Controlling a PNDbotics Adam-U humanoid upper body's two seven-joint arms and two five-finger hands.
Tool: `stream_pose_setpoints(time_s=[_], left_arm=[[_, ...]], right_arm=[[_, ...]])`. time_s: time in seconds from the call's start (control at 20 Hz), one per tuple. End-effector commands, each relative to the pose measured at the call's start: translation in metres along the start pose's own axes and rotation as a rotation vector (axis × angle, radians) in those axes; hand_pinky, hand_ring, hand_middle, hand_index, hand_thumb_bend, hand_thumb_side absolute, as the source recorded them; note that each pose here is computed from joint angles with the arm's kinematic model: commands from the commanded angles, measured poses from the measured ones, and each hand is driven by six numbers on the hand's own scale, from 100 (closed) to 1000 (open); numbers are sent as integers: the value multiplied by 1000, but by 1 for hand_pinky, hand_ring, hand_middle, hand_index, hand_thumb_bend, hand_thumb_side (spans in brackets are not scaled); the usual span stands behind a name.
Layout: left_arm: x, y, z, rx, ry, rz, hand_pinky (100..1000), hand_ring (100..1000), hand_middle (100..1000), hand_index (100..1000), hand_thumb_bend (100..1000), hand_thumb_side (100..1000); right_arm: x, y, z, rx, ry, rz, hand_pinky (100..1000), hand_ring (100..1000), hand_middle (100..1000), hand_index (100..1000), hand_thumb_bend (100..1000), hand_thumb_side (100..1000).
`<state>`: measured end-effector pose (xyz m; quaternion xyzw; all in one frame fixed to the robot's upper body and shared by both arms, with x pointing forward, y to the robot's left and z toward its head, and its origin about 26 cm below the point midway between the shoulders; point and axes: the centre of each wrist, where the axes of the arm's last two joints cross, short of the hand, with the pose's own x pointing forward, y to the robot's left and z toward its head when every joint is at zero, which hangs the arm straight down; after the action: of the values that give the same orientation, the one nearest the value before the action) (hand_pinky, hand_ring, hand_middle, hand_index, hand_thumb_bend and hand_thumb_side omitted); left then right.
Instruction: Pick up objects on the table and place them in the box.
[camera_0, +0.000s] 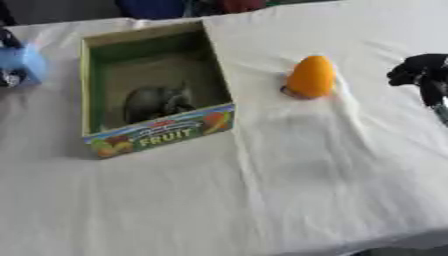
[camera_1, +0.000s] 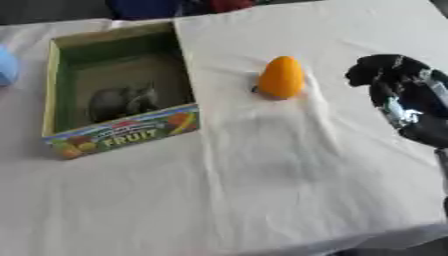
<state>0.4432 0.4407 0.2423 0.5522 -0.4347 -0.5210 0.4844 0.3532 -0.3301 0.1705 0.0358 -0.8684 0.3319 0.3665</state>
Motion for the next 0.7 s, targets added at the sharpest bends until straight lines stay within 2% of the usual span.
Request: stream_pose_setpoints(time_s=[0.05, 0.2, 0.4, 0.7], left_arm=[[-11, 13, 5, 84, 27, -41, 513, 443, 455, 585, 193, 100], [-8, 20, 6, 142, 3, -36, 516, 443, 450, 581, 174, 100], [1, 39, 9, 204, -63, -28, 517, 441, 448, 581, 164, 100], [37, 74, 15, 305, -244, -26, 517, 438, 442, 579, 160, 102]], right_arm=[[5, -7, -3, 6, -13, 27, 769, 776, 716, 824, 100, 458], [5, -7, -3, 4, -13, 24, 769, 776, 716, 824, 100, 457], [4, -7, -1, 4, -9, 19, 770, 776, 716, 824, 100, 462], [4, -7, -1, 6, -6, 6, 770, 777, 717, 825, 100, 453]])
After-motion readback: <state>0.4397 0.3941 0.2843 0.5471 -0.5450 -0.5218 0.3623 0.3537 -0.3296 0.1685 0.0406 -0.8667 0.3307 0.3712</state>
